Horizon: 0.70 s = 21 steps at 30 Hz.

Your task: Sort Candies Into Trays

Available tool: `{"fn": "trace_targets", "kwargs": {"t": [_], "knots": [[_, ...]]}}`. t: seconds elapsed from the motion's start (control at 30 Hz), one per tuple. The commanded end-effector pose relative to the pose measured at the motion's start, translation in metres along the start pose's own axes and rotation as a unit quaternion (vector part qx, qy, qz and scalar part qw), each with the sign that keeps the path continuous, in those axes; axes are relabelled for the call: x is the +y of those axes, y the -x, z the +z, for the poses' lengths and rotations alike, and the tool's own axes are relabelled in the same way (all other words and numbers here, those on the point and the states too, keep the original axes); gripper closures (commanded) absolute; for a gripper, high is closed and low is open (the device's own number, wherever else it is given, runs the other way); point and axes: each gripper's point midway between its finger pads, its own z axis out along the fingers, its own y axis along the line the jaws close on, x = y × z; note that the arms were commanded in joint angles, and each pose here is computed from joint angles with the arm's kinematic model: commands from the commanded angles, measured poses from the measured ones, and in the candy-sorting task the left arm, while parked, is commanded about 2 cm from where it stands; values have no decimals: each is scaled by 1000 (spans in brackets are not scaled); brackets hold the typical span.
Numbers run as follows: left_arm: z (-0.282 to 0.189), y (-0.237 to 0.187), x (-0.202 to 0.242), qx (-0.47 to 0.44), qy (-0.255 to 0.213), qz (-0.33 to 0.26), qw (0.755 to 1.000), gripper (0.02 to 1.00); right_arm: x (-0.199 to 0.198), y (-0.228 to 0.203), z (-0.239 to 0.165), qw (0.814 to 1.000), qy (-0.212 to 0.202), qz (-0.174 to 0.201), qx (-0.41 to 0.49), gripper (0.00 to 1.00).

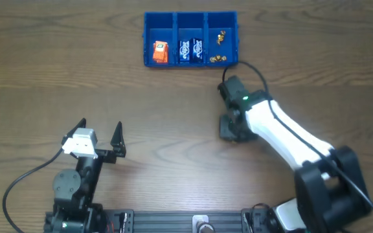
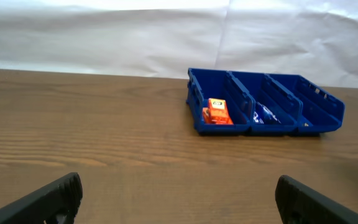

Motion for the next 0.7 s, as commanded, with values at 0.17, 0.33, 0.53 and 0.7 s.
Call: {"fn": "trace_targets", "kwargs": {"t": [0.17,0.33,0.53,0.7], "knots": [[1,-17,0,24,-3,0,1000,20,14,132,-157,980,-3,-22,-198,831],[1,-17,0,24,-3,0,1000,20,22,221,-165,968,-12,-32,-250,833],[1,-17,0,24,-3,0,1000,20,25,295,-107,964,-24,-25,-264,822],[1,-17,0,24,-3,0,1000,20,23,310,-68,966,-28,-22,-254,776]]}}
